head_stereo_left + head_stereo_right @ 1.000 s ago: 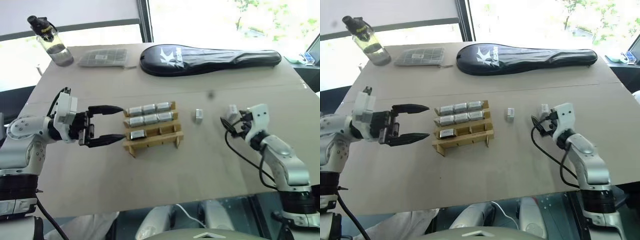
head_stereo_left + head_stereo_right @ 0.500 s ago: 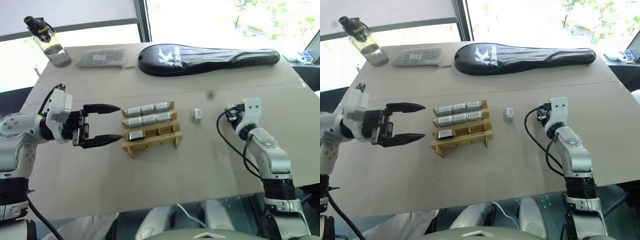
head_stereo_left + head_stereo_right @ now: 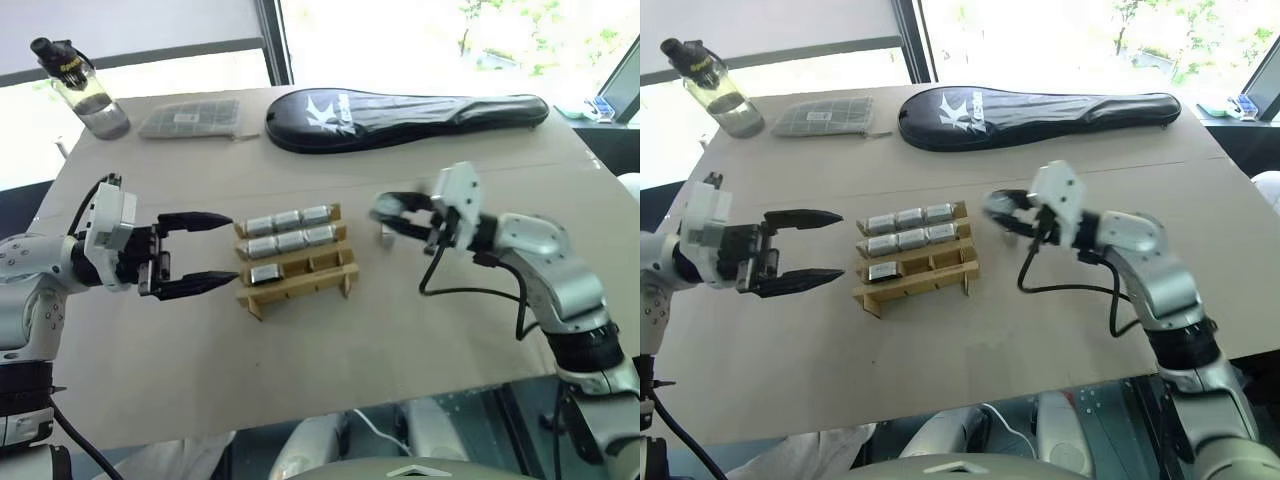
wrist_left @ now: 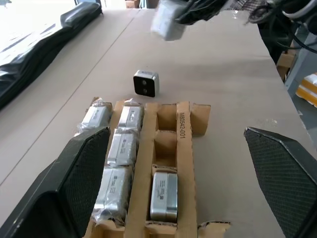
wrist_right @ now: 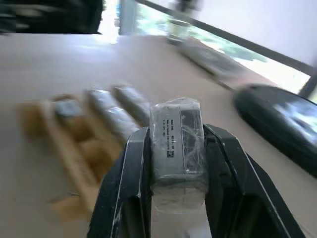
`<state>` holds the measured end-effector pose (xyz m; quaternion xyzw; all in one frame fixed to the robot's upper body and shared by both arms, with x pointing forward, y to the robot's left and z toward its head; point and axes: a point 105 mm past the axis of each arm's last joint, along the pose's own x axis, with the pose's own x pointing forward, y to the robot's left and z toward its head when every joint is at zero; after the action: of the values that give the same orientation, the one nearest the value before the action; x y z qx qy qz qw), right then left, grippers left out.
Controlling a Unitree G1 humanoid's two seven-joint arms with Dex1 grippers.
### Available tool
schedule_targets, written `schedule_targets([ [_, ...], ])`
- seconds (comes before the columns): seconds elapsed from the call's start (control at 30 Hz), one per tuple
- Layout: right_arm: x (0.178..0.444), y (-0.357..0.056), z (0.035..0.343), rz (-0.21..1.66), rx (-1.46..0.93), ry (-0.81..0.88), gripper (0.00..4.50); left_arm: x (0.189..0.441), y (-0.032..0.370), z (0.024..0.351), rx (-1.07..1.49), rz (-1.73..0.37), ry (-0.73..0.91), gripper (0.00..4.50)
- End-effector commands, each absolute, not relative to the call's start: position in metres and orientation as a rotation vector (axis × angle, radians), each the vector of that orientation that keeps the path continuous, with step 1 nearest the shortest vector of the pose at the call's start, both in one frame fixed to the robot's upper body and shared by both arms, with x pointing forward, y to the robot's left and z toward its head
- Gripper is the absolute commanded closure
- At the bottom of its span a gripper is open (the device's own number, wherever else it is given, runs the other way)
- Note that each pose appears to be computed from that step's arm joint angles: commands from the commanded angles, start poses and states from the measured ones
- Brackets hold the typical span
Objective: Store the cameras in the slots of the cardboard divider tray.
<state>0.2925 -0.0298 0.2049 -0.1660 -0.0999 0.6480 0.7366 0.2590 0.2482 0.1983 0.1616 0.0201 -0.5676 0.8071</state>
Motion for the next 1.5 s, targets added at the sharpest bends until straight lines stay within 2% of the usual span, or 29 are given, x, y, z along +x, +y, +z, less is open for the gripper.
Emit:
schedule_targets([
  [0.03, 0.281, -0.008, 0.203, 1.663, -0.394, -0.221, 3.69, 0.254, 0.260, 0.202, 0.380, -1.199, 0.015, 0.00],
  [0.17, 0.294, 0.032, 0.194, 1.834, -0.424, -0.198, 3.69, 0.243, 0.268, 0.196, 0.360, -1.188, 0.038, 0.00],
  [0.4, 0.309, 0.066, 0.190, 1.920, -0.454, -0.202, 3.69, 0.228, 0.274, 0.189, 0.362, -1.155, 0.070, 0.00],
  [0.6, 0.314, 0.071, 0.168, 1.943, -0.448, -0.100, 3.69, 0.223, 0.273, 0.189, 0.365, -1.127, 0.059, 0.00],
  [0.77, 0.320, 0.076, 0.153, 1.890, -0.452, -0.071, 3.69, 0.221, 0.272, 0.190, 0.362, -1.118, 0.054, 0.00],
  [1.07, 0.324, 0.089, 0.146, 1.826, -0.489, -0.084, 3.69, 0.221, 0.270, 0.192, 0.358, -1.120, 0.043, 0.00],
  [1.27, 0.321, 0.085, 0.126, 1.842, -0.517, -0.005, 3.69, 0.221, 0.269, 0.192, 0.354, -1.120, 0.038, 0.00],
  [1.5, 0.319, 0.079, 0.116, 1.868, -0.521, 0.076, 3.69, 0.222, 0.268, 0.192, 0.351, -1.123, 0.032, 0.00],
])
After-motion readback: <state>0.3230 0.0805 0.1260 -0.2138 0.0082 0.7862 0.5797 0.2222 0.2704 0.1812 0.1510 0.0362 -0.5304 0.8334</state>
